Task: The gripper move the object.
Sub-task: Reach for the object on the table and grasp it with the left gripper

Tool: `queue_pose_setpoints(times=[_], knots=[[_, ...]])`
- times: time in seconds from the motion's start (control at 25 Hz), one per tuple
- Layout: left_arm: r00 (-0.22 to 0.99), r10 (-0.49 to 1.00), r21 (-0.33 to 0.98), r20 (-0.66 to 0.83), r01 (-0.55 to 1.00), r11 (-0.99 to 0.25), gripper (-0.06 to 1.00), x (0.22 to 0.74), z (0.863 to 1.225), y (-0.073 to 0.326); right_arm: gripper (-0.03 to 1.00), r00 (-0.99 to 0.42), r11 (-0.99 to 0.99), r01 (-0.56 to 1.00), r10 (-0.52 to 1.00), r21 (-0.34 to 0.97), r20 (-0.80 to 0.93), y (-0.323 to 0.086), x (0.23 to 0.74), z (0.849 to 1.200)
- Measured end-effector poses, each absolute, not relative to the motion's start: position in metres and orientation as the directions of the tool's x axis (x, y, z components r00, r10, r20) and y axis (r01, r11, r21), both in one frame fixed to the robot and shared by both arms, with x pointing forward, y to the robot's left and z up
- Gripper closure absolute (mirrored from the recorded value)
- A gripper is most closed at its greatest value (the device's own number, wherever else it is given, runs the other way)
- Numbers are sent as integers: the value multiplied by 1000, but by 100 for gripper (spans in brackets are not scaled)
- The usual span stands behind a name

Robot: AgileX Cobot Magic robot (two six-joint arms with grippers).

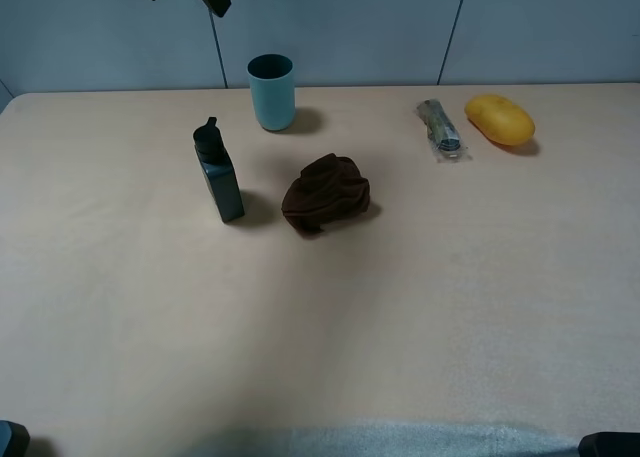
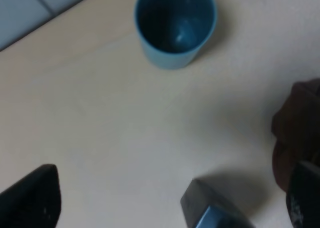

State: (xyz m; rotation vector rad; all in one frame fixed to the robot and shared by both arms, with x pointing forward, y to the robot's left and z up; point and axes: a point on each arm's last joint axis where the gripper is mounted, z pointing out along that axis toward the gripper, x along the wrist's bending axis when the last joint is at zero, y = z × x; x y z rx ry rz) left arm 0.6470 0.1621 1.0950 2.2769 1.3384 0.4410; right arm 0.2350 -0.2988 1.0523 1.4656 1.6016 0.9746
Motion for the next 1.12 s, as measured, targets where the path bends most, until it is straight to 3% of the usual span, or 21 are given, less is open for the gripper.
queue_pose_setpoints(times=[0.6, 1.12], knots=[[594, 804, 487, 42, 690, -535, 6, 693, 1029, 86, 27, -70, 57, 432, 997, 900, -30, -299, 235, 1052], [652, 755, 469, 66, 648, -600, 6, 701, 992, 66, 27, -70, 57, 431, 997, 901, -30, -299, 235, 1052]])
